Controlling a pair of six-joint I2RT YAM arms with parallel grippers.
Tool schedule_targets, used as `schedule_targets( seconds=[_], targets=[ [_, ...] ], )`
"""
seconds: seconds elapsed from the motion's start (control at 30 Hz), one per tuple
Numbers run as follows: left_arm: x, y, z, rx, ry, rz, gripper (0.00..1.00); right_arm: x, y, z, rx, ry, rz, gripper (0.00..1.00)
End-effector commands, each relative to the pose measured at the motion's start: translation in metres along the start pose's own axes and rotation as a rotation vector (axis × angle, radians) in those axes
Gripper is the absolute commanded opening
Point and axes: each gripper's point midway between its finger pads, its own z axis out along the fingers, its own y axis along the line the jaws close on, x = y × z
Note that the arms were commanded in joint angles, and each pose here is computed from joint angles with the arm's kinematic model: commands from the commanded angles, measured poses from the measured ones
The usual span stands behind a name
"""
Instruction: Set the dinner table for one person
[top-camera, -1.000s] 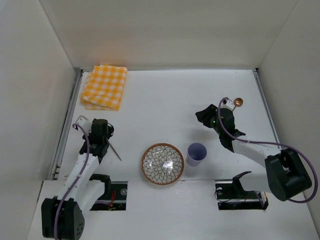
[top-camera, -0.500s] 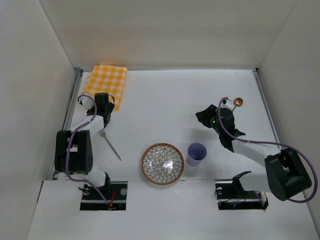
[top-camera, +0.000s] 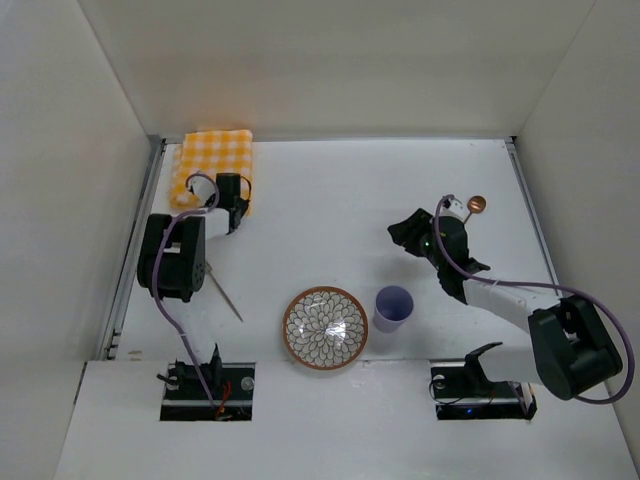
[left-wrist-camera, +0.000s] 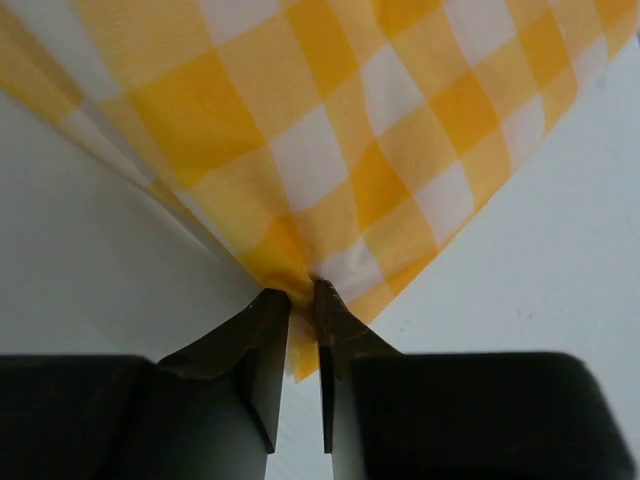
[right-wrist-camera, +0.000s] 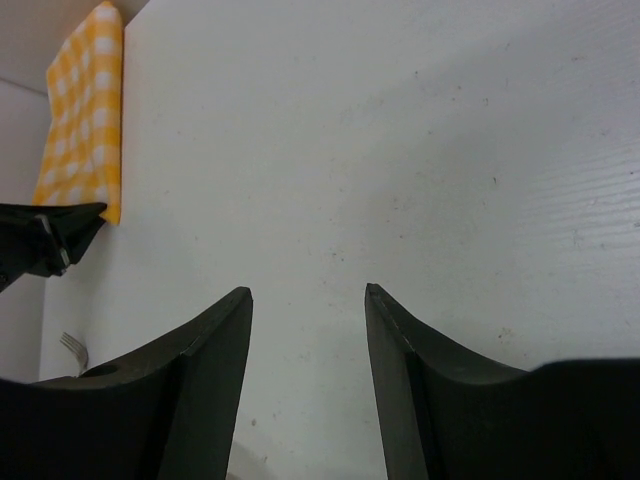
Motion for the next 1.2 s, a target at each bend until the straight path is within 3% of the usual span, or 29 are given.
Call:
schedule_targets(
  seconds=[0.0,0.23,0.5,0.67,0.7,0.83,1.17],
  targets=[
    [0.060,-0.049,-0.015,0.139,0.136,0.052,0.10,-0.019,0.025,0.003,-0.072,-0.053,-0.004,0.55],
    [0.146,-0.113,-0.066,0.308,0.256,0.118,0.08,-0.019,0.024,0.004,-0.065,-0.055,-0.006,0.55],
    [0.195,-0.139,-0.112,0.429,0.331,0.212,0.12,-0.020,0.024,0.002,-0.069,-0.058,-0.001,0.56],
    [0.181,-0.132,-0.132,0.446,0.270,0.211,0.41,-0.019,0.024,0.002,-0.070,-0.053,-0.001,0.56],
    [0.176,-0.132,-0.136,0.457,0.260,0.204,0.43,-0.019,0.024,0.002,-0.069,-0.056,-0.001,0.56],
    [0.153,-0.120,-0.152,0.492,0.216,0.157,0.44,-0.016,0.023,0.004,-0.067,-0.043,-0.002,0.56],
    [0.096,-0.080,-0.126,0.472,0.140,-0.102,0.43,-0.017,0.023,0.005,-0.064,-0.050,-0.006,0.56]
  ],
)
